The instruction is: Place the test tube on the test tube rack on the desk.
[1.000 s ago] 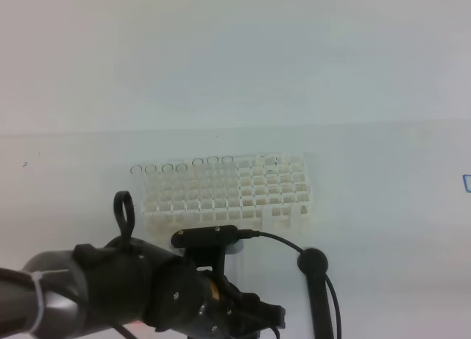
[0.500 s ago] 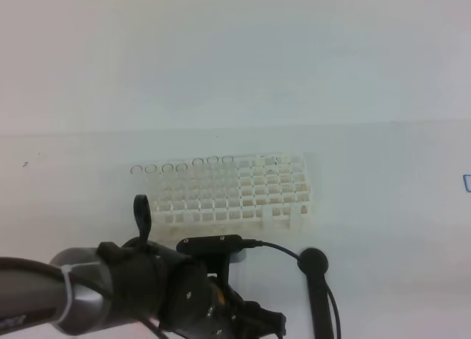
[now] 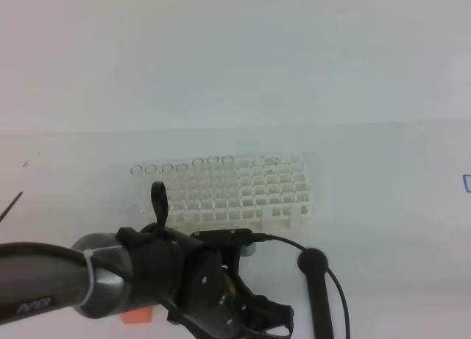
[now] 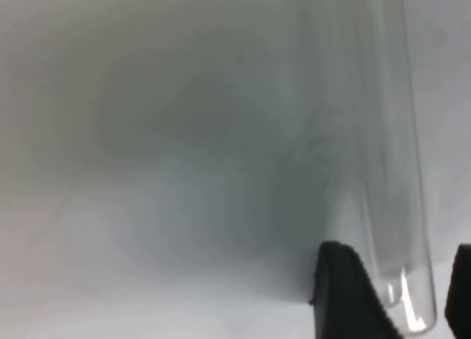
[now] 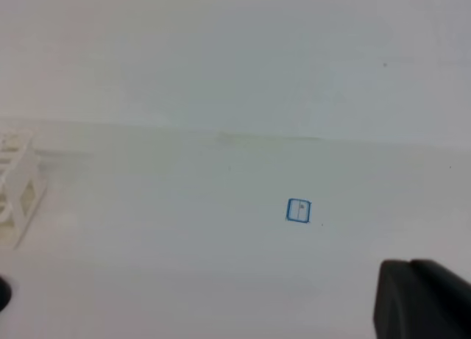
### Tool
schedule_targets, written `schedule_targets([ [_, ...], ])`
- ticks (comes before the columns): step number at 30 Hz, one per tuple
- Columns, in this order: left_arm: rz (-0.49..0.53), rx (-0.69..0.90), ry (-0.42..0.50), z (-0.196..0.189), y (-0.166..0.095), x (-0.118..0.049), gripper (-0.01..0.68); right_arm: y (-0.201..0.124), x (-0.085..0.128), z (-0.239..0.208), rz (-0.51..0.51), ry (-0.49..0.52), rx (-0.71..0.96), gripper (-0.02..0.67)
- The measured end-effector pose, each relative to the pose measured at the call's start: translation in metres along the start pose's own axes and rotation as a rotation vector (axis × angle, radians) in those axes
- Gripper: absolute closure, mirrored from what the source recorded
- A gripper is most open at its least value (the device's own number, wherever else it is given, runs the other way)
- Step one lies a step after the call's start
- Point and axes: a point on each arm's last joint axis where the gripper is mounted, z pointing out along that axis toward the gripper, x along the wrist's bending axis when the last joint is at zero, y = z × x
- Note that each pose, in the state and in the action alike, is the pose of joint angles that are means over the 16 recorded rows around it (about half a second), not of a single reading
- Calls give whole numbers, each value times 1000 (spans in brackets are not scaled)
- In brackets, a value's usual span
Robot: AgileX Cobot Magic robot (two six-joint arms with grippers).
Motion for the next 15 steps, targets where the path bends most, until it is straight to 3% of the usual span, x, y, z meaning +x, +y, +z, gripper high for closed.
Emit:
schedule_targets([
  [4,-2,8,6,2,-1,1,415,0,0,0,-2,0,-1,650],
  [15,9,11,14,2,-1,1,622,0,0,0,-4,0,-3,650],
])
